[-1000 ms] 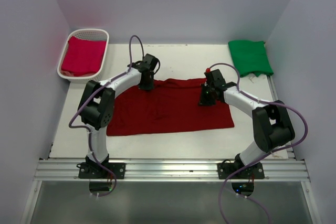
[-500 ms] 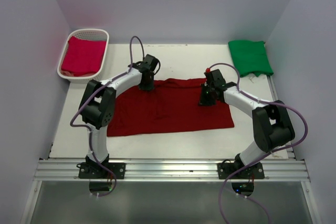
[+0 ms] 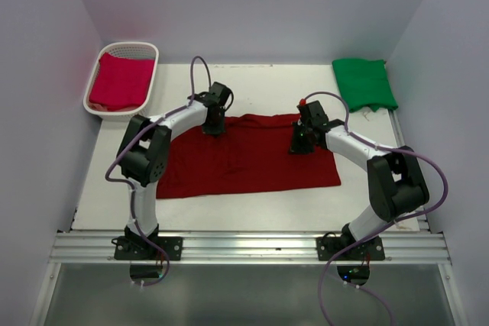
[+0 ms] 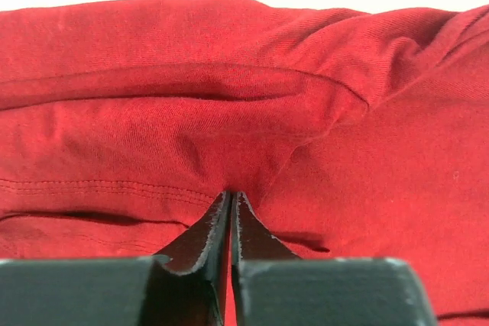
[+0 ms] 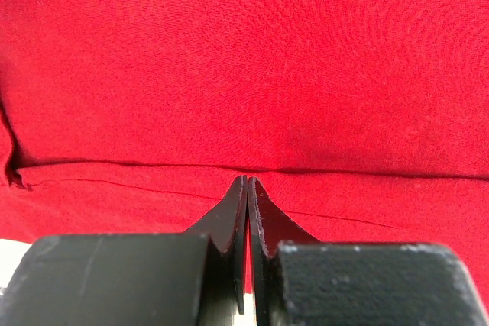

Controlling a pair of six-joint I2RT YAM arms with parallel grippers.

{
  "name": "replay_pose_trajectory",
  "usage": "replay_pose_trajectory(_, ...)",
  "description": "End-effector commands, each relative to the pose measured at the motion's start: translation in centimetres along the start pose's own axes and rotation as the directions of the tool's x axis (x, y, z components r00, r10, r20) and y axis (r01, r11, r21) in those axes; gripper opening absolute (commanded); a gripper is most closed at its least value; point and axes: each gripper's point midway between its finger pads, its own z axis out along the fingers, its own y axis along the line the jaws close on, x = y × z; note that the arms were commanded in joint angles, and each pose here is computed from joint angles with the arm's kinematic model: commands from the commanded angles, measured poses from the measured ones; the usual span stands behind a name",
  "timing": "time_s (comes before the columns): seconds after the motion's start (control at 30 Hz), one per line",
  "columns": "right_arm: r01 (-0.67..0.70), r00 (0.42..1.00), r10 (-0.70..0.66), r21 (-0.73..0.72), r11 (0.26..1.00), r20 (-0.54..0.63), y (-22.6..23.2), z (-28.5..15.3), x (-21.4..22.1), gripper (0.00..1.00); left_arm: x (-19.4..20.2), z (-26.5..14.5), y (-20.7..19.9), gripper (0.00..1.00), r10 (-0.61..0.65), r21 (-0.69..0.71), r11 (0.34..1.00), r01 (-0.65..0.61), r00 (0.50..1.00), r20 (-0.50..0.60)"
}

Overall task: Fold and stack the t-shirts
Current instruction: Fold the tshirt

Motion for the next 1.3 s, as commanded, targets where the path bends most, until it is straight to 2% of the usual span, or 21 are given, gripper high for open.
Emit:
replay_pose_trajectory(0.0, 0.014, 0.999, -0.014, -0.006, 1.000, 0.049, 0.3, -0.7, -1.0, 0.00, -0.2, 0.6, -0.1, 0.03, 0.002, 0.013, 1.000, -0.002, 1.000, 0.005)
replay_pose_trajectory(0.03, 0.015, 0.999, -0.015, -0.004, 1.000, 0.049, 0.2, -0.7, -1.0, 0.00, -0.2, 0.6, -0.1, 0.00, 0.002, 0.013, 1.000, -0.002, 1.000, 0.005)
replay_pose_trajectory(0.23, 0.015, 0.999, -0.015, -0.002, 1.000, 0.052, 0.2, -0.7, -1.0, 0.00, -0.7, 0.1, -0.1, 0.00, -0.002, 0.014, 1.000, 0.002, 1.000, 0.023)
replay_pose_trajectory(0.47, 0.016, 0.999, -0.015, -0.005, 1.000, 0.052, 0.3, -0.7, -1.2, 0.00, -3.6, -3.4, 0.6, 0.00, -0.035, -0.001, 0.999, 0.036, 0.989, 0.145)
replay_pose_trajectory(0.57, 0.016, 0.998, -0.016, -0.007, 1.000, 0.053, 0.3, -0.8, -1.2, 0.00, -3.9, -3.9, 0.7, 0.00, -0.039, 0.000, 0.999, 0.040, 0.986, 0.162)
replay_pose_trajectory(0.8, 0.017, 0.998, -0.017, -0.005, 1.000, 0.055, 0.3, -0.9, -1.2, 0.00, -2.0, -2.9, -0.1, 0.00, -0.020, 0.044, 0.999, 0.016, 0.995, 0.094)
replay_pose_trajectory(1.07, 0.017, 0.998, -0.017, -0.006, 1.000, 0.055, 0.4, -0.9, -1.3, 0.00, -4.6, -3.7, 0.6, 0.00, -0.032, -0.005, 0.999, 0.033, 0.984, 0.177)
replay_pose_trajectory(1.27, 0.017, 0.998, -0.017, -0.007, 1.000, 0.053, 0.4, -0.9, -1.3, 0.00, -7.0, -2.7, 0.6, 0.00, -0.035, -0.021, 0.999, 0.039, 0.983, 0.182)
